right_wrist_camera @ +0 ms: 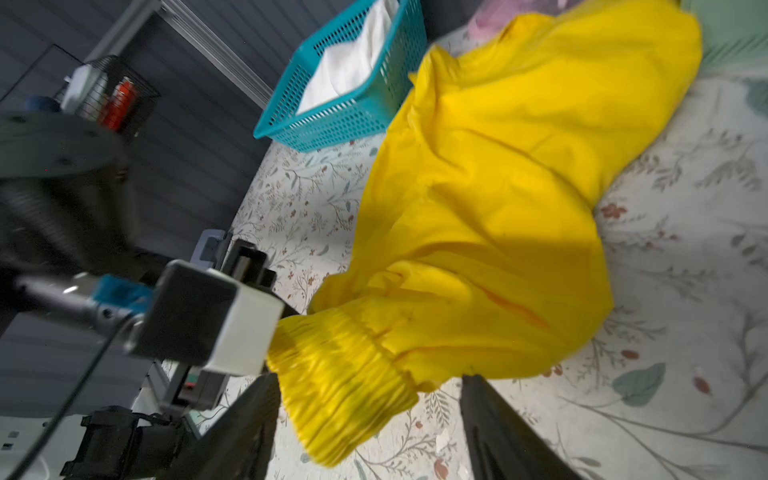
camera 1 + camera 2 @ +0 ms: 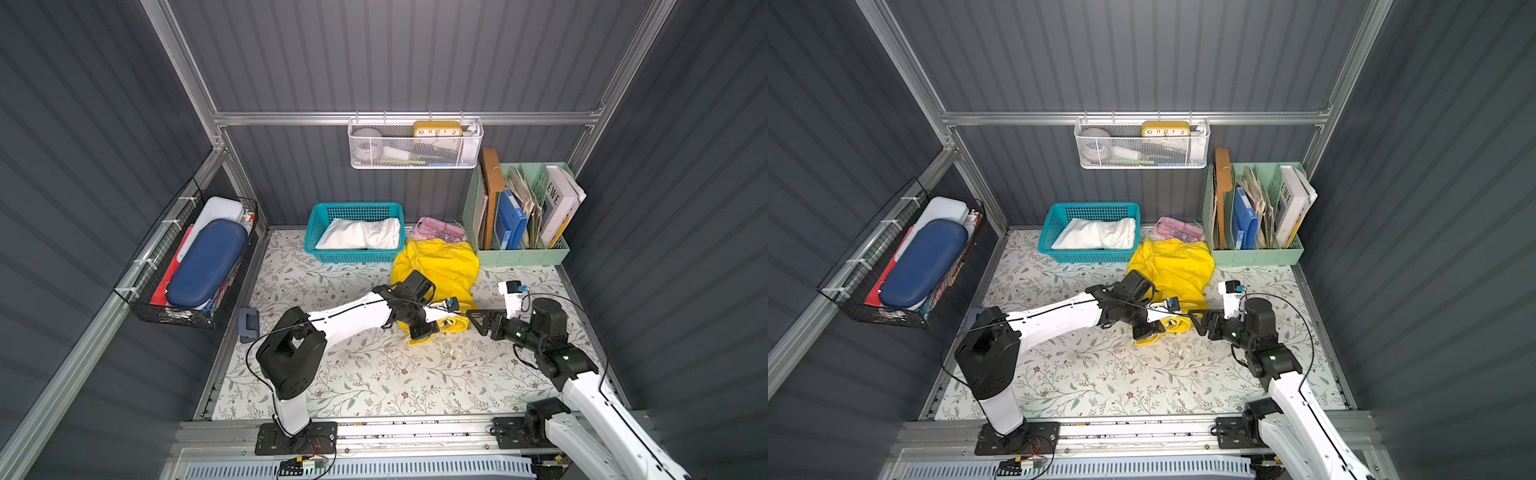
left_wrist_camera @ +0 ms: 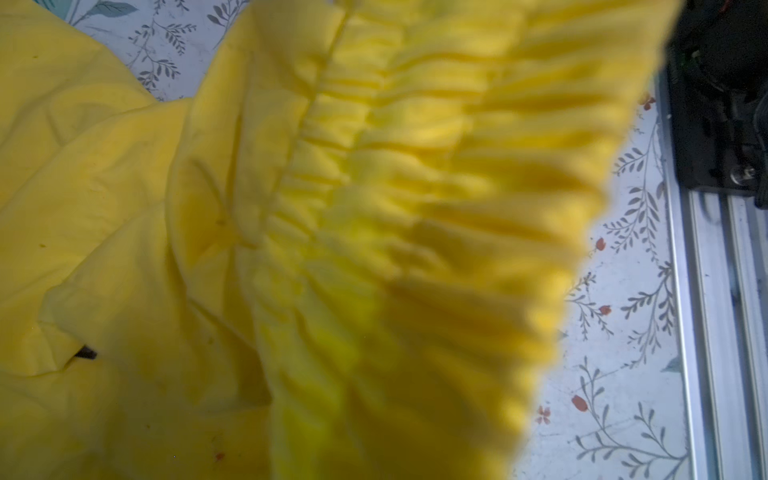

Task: Roll up the shorts
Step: Roll the shorts at the center of the board.

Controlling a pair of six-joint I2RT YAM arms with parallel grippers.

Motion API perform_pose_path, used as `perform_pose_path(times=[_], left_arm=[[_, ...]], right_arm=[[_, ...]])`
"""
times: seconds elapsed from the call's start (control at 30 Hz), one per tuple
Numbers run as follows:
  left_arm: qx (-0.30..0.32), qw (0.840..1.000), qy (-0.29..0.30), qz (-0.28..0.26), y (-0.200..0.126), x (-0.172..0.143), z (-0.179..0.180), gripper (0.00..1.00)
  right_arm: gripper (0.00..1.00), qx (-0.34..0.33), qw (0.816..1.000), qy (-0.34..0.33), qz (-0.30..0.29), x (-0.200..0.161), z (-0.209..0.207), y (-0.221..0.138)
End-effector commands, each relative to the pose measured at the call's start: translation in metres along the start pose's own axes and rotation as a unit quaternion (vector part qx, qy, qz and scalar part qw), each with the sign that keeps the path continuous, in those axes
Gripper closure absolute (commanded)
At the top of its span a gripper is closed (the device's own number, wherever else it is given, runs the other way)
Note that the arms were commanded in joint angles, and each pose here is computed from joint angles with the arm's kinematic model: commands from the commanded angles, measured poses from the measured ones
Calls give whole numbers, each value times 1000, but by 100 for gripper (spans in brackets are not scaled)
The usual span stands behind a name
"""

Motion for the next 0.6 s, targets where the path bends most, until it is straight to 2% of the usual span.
perform_pose_path(times=[0.0,0.1,0.23,0.33,0.4,0.57], left_arm=[[-71,997,-11,23,-8,-5,1,100],[-89,996,-24,13,-17,-1,9,100],[-125,991,-43,16,-24,7,11,100],[-156,986,-55,20,-19,7,11,100],[-188,979,-70,16,-9,2,13,100],[-234,965,-114,25,23,-20,33,100]], right_arm=[[22,-37,994,-98,-35,-4,-4,-10],[20,-34,986,-161,-18,-5,0,-16],[20,-15,979,-204,-12,2,5,-11],[20,9,963,-269,3,6,13,-6],[20,23,939,-341,27,4,19,-3],[19,53,880,-467,69,-5,30,0]])
Point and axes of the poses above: each gripper's point midway between its finger pads, its own y axis out along the fingers, its own z axis along the line the jaws close on, x = y × z, the point moved 9 cm from there along -y, back along the fingers
